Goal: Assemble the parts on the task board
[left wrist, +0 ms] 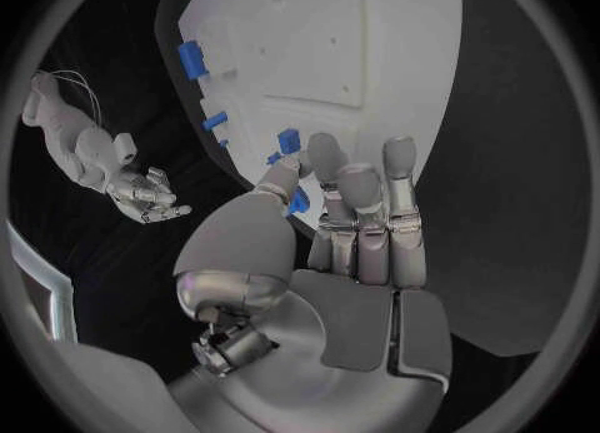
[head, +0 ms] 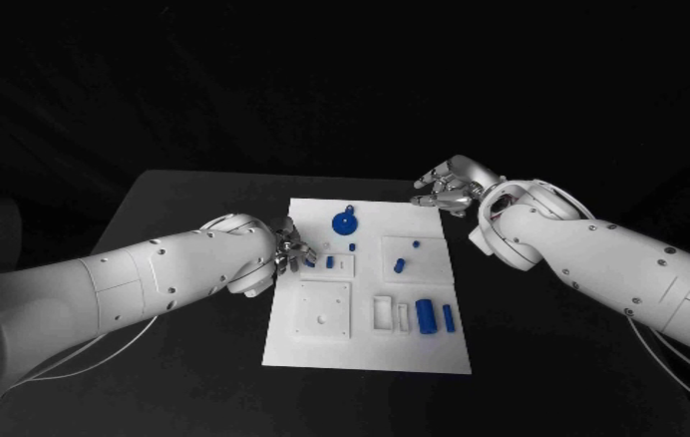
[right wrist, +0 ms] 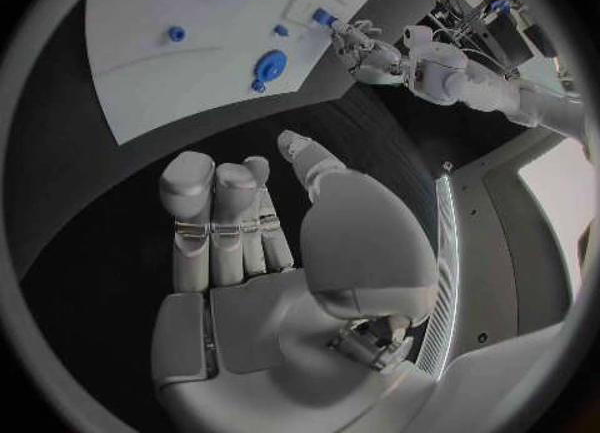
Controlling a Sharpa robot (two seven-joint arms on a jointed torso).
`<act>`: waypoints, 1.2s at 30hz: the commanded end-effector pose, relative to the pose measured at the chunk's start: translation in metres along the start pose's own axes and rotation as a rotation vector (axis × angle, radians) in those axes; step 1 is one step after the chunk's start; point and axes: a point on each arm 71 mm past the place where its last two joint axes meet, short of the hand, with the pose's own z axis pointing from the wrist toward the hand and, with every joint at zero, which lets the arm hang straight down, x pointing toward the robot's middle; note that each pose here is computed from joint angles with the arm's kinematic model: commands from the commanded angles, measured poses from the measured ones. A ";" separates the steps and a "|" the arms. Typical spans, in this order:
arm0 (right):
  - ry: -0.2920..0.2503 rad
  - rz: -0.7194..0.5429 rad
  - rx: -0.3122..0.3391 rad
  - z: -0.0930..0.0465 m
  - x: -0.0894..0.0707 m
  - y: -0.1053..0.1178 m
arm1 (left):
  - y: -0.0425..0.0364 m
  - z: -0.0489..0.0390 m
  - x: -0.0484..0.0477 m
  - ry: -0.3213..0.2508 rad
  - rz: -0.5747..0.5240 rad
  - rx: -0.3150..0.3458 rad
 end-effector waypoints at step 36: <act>0.013 -0.003 -0.011 0.001 0.002 0.001 | -0.0117 0.0041 0.0130 0.064 0.071 -0.005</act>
